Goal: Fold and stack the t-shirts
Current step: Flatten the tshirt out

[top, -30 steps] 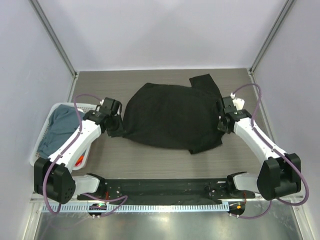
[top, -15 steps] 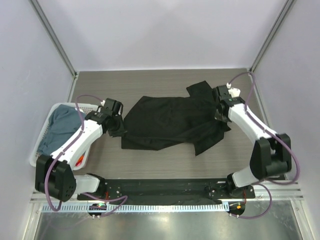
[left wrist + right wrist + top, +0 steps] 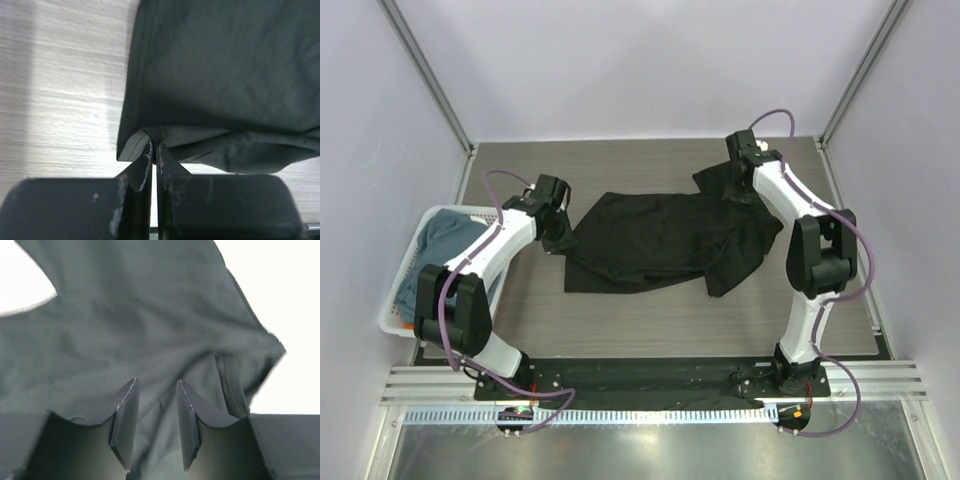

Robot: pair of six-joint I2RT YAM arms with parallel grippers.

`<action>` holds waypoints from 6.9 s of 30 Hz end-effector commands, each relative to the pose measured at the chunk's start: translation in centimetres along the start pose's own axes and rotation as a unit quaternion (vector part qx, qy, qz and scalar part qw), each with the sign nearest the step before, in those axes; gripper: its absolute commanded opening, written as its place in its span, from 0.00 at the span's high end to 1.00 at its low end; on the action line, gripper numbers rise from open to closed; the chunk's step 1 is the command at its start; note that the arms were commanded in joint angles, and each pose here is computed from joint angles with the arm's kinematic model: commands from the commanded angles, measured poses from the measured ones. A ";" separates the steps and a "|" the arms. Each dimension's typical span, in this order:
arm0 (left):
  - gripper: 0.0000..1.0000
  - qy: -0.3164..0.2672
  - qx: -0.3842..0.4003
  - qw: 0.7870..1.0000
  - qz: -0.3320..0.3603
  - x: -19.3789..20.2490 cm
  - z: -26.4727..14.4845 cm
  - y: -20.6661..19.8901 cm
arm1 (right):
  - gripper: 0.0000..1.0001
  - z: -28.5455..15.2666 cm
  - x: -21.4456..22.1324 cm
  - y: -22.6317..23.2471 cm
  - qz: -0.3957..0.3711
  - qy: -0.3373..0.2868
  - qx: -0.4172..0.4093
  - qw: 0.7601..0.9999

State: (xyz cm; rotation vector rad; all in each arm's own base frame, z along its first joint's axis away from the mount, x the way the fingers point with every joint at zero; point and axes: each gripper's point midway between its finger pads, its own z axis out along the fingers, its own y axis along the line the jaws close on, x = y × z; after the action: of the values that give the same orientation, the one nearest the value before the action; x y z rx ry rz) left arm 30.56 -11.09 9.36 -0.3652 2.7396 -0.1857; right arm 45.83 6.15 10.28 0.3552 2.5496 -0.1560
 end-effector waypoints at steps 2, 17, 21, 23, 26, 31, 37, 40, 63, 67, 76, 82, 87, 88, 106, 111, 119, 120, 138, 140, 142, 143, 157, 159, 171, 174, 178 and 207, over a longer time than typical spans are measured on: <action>1.00 -0.028 0.025 0.999 -0.006 -2.1 -1.5 -0.3 | 0.58 -5.3 3.0 -3.1 0.032 0.010 0.011 0.999; 1.00 -0.008 0.079 0.997 0.001 -1.0 -1.5 -1.7 | 0.55 -3.7 13.8 -6.1 0.094 0.023 -0.002 0.995; 1.00 -0.002 0.088 0.996 0.002 -1.0 -1.5 -2.1 | 0.55 -2.3 14.8 -6.7 0.089 0.027 0.019 0.996; 1.00 -0.002 0.088 0.996 0.002 -0.9 -1.5 -2.0 | 0.54 -1.7 15.2 -6.9 0.089 0.028 0.026 0.995; 1.00 -0.008 0.084 0.996 0.004 -1.1 -1.7 -1.8 | 0.59 -0.9 16.1 -7.4 0.090 0.033 0.040 0.995; 1.00 -0.021 0.065 0.998 0.005 -1.7 -2.0 -1.3 | 0.99 -2.9 15.0 -7.8 0.088 0.035 0.046 0.994; 1.00 -0.035 0.033 0.999 0.013 -2.1 -2.4 -0.1 | 0.99 -6.3 11.6 -6.2 0.096 0.008 -0.002 0.995; 1.00 -0.038 0.034 0.999 0.012 -2.1 -2.4 0.0 | 0.99 -4.9 11.2 -5.5 0.083 0.028 0.001 0.996; 1.00 -0.041 0.026 0.999 0.014 -3.4 -2.4 -0.4 | 0.49 -2.0 11.0 -7.1 0.064 0.012 0.061 0.996; 1.00 -0.040 0.029 0.999 0.015 -3.3 -2.4 -0.5 | 0.50 -0.5 11.3 -7.1 0.061 0.015 0.075 0.995; 1.00 -0.041 0.024 0.999 0.014 -2.9 -2.3 -0.1 | 0.78 0.0 10.7 -7.7 0.051 -0.006 0.088 0.995; 1.00 -0.039 0.028 0.999 0.013 -2.9 -2.4 -0.2 | 0.61 0.1 11.7 -8.5 0.055 0.002 0.107 0.993; 1.00 -0.039 0.028 0.999 0.014 -2.8 -2.2 -0.2 | 0.62 1.0 12.5 -8.4 0.051 0.009 0.104 0.993; 1.00 -0.037 0.028 0.999 0.014 -2.8 -2.2 -0.2 | 0.64 1.0 12.4 -8.4 0.050 0.007 0.106 0.993; 1.00 -0.063 -0.001 0.998 0.012 -4.4 -3.3 0.4 | 0.99 -5.4 6.3 -6.1 0.090 -0.078 0.012 0.993; 1.00 -0.070 -0.043 0.997 0.009 -5.9 -2.9 1.5 | 0.99 -3.9 3.5 -3.1 0.081 -0.084 -0.031 0.993; 1.00 -0.073 -0.043 0.996 0.008 -6.8 -2.8 1.4 | 0.96 -0.3 0.5 1.8 0.058 -0.049 -0.084 0.994; 1.00 -0.069 -0.041 0.997 0.009 -6.5 -2.6 1.4 | 0.94 0.0 0.6 1.9 0.051 -0.043 -0.081 0.994; 1.00 -0.058 -0.018 0.998 0.017 -5.5 -2.2 1.0 | 0.66 -3.3 5.9 -5.6 0.086 -0.003 0.019 0.996; 1.00 -0.058 -0.015 0.998 0.019 -5.5 -2.2 0.8 | 0.66 -2.6 6.6 -5.6 0.090 0.000 0.014 0.996; 1.00 -0.056 -0.013 0.998 0.021 -5.4 -2.1 0.8 | 0.66 -1.7 7.4 -5.7 0.092 0.005 0.012 0.996; 1.00 -0.055 -0.011 0.998 0.022 -5.3 -2.1 0.8 | 0.65 -1.3 7.8 -5.8 0.092 0.009 0.013 0.996; 1.00 -0.048 -0.004 0.999 0.021 -4.9 -1.9 0.6 | 0.64 1.4 10.8 -5.8 0.091 0.036 0.012 0.995; 1.00 -0.049 -0.003 0.999 0.021 -5.0 -1.9 0.5 | 0.64 1.4 11.1 -5.8 0.091 0.038 0.011 0.995; 1.00 -0.050 -0.004 0.999 0.017 -5.1 -2.0 0.6 | 0.94 1.0 10.5 -6.6 0.093 0.022 0.026 0.995; 1.00 -0.055 -0.001 0.998 0.013 -5.3 -2.4 0.4 | 0.99 -0.4 8.9 -6.7 0.096 0.006 0.027 0.995; 1.00 -0.062 0.003 0.998 0.009 -5.7 -3.0 0.2 | 0.99 -3.1 6.3 -7.0 0.098 -0.023 0.028 0.995; 1.00 -0.321 0.252 0.908 -0.090 -3.1 -31.7 -1.2 | 0.99 -41.3 1.2 -15.0 0.248 -0.341 -0.154 0.893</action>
State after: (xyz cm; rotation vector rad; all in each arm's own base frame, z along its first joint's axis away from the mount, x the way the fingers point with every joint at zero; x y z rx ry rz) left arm 25.39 -9.22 35.79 -0.4147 2.0511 -0.5730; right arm 23.16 -0.91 41.84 0.6910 1.7728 0.1612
